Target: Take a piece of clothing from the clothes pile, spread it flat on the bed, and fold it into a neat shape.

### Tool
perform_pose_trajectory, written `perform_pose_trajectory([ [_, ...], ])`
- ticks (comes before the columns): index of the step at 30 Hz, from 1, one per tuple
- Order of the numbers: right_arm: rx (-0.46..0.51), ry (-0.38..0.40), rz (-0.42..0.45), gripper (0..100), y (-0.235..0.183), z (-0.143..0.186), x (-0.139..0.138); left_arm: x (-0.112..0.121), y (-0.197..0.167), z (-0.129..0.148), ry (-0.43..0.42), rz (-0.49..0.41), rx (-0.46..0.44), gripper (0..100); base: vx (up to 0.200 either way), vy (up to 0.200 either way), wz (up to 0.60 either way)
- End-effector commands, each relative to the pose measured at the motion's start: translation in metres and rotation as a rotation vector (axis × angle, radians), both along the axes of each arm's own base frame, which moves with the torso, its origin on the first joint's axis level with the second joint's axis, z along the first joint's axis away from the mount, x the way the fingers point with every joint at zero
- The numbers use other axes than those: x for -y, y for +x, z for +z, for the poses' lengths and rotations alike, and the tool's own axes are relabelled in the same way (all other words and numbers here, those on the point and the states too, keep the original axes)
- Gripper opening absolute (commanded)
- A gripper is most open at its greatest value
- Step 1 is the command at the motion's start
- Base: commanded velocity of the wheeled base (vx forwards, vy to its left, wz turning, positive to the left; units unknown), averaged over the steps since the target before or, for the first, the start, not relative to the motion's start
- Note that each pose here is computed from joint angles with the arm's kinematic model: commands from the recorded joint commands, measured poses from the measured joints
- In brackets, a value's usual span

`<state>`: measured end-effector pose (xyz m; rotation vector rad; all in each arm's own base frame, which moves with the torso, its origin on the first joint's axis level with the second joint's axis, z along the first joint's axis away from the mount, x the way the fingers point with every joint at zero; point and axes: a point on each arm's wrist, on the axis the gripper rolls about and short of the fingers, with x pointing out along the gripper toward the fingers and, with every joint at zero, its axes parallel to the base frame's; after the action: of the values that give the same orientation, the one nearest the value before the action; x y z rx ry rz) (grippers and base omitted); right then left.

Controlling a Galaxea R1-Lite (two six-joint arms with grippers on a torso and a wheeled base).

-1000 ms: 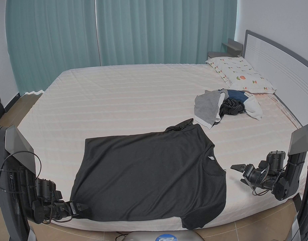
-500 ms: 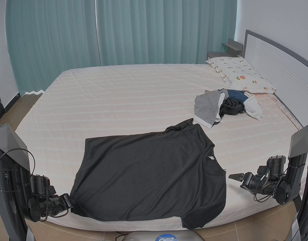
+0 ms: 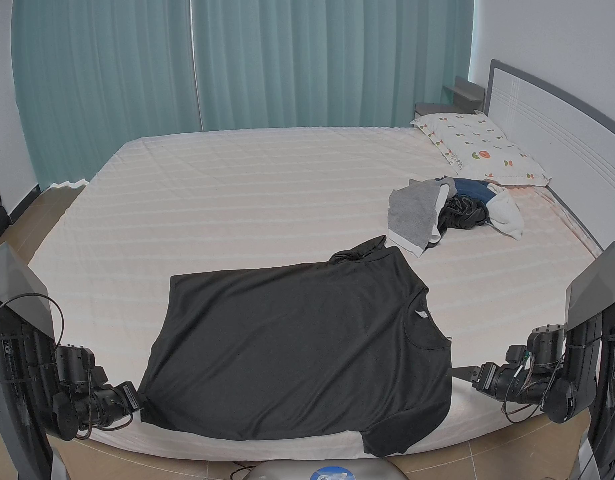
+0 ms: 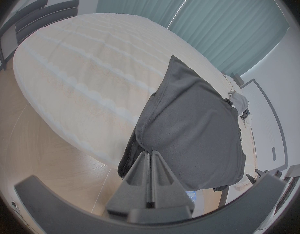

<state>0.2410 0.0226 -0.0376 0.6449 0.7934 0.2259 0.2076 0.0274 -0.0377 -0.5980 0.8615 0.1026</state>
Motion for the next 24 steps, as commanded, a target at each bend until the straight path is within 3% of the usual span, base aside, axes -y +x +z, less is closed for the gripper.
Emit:
perform_pose_trajectory([
  [1,-0.024,0.006,0.003,100,-0.0031,-0.0039,-0.001,0.0017,-0.004,-0.0055,-0.001,-0.011,-0.035,0,0.0,0.0,0.0],
  [24,-0.027,0.006,0.0,100,-0.0044,-0.0035,-0.0002,0.0002,-0.0012,-0.0132,0.011,-0.018,-0.046,0,-0.026,0.0,0.0],
])
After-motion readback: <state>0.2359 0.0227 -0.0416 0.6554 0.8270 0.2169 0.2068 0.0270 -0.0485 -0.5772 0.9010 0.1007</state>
